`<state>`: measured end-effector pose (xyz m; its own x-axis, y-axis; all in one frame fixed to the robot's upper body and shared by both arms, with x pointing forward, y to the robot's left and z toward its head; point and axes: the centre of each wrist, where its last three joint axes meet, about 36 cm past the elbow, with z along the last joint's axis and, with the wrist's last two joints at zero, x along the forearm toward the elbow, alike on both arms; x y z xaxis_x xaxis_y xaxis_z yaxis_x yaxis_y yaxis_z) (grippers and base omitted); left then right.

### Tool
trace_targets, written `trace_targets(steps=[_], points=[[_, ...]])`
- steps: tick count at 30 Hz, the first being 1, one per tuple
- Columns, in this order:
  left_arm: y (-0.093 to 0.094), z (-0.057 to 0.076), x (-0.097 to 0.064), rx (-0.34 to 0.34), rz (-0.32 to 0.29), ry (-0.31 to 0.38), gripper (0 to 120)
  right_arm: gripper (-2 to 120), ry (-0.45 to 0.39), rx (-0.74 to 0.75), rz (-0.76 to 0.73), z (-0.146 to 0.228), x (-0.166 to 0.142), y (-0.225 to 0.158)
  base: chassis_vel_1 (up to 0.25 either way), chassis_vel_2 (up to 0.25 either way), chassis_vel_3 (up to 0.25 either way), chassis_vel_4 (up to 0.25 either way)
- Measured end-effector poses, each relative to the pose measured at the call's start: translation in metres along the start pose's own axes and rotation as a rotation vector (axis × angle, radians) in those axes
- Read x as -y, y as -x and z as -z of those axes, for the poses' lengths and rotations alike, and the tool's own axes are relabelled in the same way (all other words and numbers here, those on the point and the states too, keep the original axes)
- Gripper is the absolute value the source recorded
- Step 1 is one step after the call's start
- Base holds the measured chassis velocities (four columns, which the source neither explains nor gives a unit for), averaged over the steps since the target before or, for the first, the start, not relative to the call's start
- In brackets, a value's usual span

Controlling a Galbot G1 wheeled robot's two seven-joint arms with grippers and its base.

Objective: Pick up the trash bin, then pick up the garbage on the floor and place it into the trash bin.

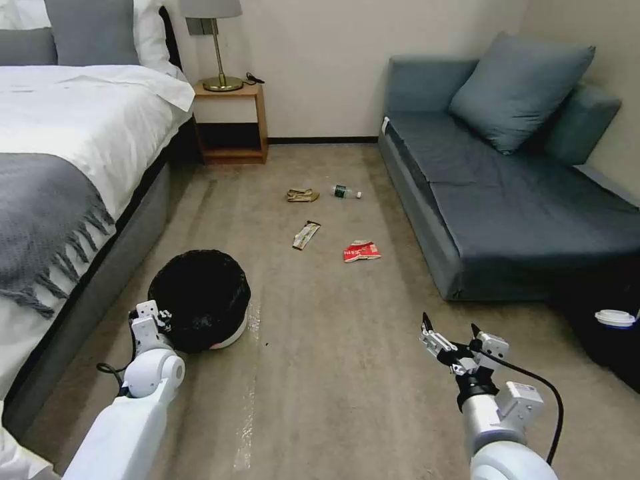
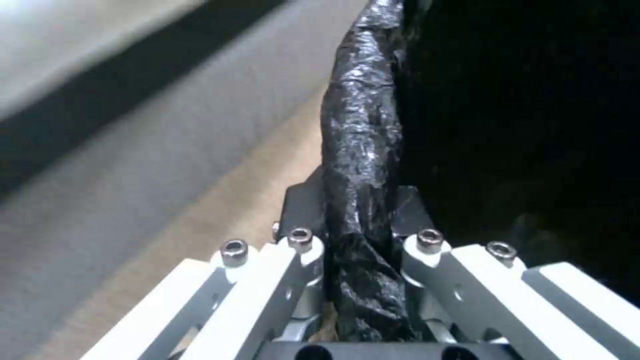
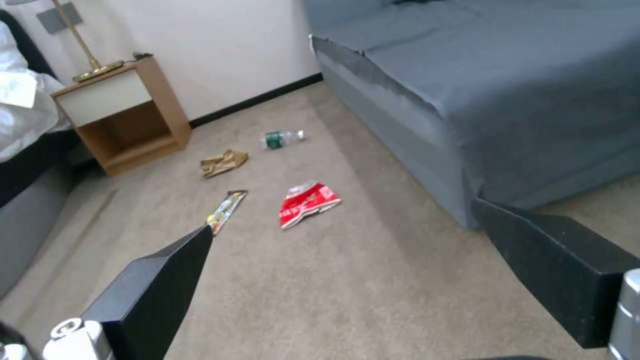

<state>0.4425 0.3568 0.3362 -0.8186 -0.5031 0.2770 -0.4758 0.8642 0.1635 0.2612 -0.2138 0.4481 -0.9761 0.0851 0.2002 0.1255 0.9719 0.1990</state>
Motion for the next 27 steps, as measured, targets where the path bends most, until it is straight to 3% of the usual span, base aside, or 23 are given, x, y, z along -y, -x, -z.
trace_targets(steps=[6,12,16,27], points=[[-0.025,0.005,-0.007,0.053,0.036,0.021,5,100,0.006,-0.006,0.015,-0.001,-0.003,-0.001,0.000,0.000,0.000,0.000],[-0.038,0.009,-0.014,0.091,0.066,0.050,4,100,0.010,-0.009,0.029,-0.003,-0.004,-0.001,0.000,0.000,0.000,0.000],[-0.062,0.016,-0.027,0.164,0.085,0.075,4,100,0.023,-0.010,0.049,-0.007,-0.001,0.003,0.000,0.000,0.000,0.000],[-0.073,0.009,-0.028,0.204,0.076,0.093,4,100,0.048,0.009,0.098,-0.012,0.000,0.012,0.000,0.000,0.000,0.000]])
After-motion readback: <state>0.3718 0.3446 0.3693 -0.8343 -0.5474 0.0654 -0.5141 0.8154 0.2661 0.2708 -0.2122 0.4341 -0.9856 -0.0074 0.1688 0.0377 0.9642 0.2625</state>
